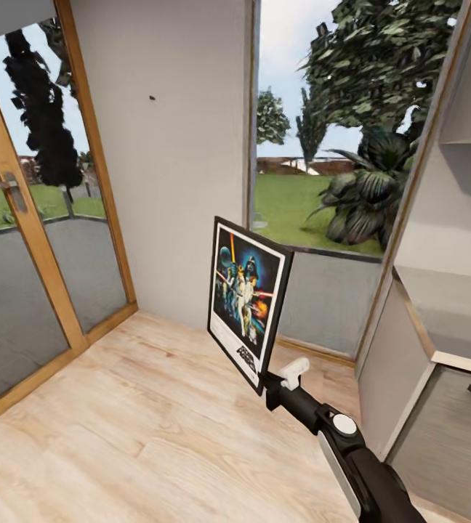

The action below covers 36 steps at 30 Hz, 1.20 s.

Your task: Pick up the poster from the kitchen countertop and hang it on one of the wall nails in the kitchen.

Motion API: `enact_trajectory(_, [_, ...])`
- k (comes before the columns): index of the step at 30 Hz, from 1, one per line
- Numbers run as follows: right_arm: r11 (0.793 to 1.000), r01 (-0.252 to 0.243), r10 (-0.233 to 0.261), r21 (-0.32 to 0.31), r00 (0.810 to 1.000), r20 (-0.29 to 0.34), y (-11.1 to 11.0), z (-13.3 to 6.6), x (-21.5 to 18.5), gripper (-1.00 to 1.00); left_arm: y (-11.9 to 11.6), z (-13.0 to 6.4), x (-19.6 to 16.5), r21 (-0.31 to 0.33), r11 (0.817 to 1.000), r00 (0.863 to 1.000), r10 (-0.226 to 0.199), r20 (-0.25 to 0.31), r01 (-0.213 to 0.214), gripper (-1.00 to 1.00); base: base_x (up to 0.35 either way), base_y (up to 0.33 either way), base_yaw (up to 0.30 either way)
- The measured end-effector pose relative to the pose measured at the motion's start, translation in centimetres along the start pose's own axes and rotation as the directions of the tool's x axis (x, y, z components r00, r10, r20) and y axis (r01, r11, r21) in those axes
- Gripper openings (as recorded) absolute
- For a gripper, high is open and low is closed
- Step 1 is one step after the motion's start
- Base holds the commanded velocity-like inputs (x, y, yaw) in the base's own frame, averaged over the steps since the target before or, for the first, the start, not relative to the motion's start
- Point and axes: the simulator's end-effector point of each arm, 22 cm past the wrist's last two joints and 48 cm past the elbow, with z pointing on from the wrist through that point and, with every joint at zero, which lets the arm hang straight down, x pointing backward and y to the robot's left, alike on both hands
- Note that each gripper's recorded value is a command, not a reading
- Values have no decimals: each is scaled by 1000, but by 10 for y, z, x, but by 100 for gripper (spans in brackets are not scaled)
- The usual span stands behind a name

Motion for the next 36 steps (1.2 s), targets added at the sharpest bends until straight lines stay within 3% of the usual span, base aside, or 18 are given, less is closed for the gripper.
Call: enact_trajectory(36, [1000, -12, 11, -6, 1000, -4, 3, 1, 2, -100, 4, 0, 0, -2, 1000, 1000, 8, -4, -8, 100, 239, 258, 0])
